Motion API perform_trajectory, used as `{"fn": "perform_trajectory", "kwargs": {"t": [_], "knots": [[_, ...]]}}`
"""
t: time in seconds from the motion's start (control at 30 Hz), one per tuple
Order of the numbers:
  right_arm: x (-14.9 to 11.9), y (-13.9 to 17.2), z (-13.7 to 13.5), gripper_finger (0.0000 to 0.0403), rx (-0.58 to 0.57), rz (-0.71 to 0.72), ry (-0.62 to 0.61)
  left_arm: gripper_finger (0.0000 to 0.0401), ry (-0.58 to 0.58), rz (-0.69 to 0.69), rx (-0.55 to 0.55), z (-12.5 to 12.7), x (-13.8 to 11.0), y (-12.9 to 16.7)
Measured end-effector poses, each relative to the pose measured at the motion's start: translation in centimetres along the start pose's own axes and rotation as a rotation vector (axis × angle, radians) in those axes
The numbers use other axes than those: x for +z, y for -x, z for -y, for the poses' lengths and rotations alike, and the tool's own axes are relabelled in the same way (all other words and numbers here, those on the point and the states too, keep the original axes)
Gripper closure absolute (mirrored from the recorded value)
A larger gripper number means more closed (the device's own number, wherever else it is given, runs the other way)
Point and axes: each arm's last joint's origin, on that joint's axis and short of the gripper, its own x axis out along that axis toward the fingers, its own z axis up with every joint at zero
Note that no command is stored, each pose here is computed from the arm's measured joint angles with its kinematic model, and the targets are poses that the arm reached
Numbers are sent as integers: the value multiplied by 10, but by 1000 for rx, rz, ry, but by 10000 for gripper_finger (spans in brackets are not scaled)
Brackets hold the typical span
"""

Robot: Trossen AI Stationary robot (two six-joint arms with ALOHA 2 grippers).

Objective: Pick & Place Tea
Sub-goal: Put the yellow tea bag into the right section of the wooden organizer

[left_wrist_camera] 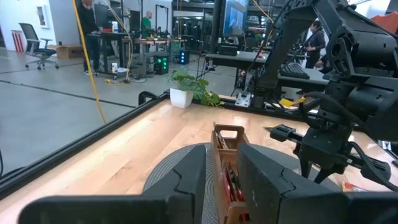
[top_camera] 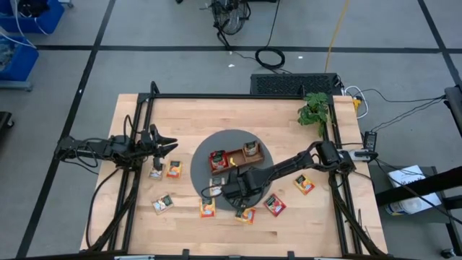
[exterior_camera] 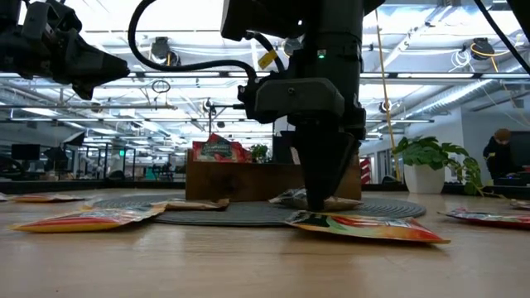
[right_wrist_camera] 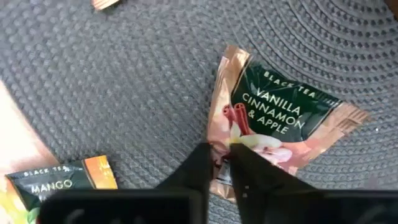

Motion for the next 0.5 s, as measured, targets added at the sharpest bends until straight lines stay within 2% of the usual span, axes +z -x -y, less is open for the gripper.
{"fn": "perform_trajectory", "kwargs": {"t": [0.1,0.23,0.4,0.5], "knots": [[-1,0,-2,394,8,2,45,308,0,0,0,0,0,0],[-3,7,-5,397,9,43,86,308,0,0,0,0,0,0],[-12,37,-6,400,-25,158,91,308,0,0,0,0,0,0],[-17,68,-5,402,-40,289,80,308,0,0,0,0,0,0]]}}
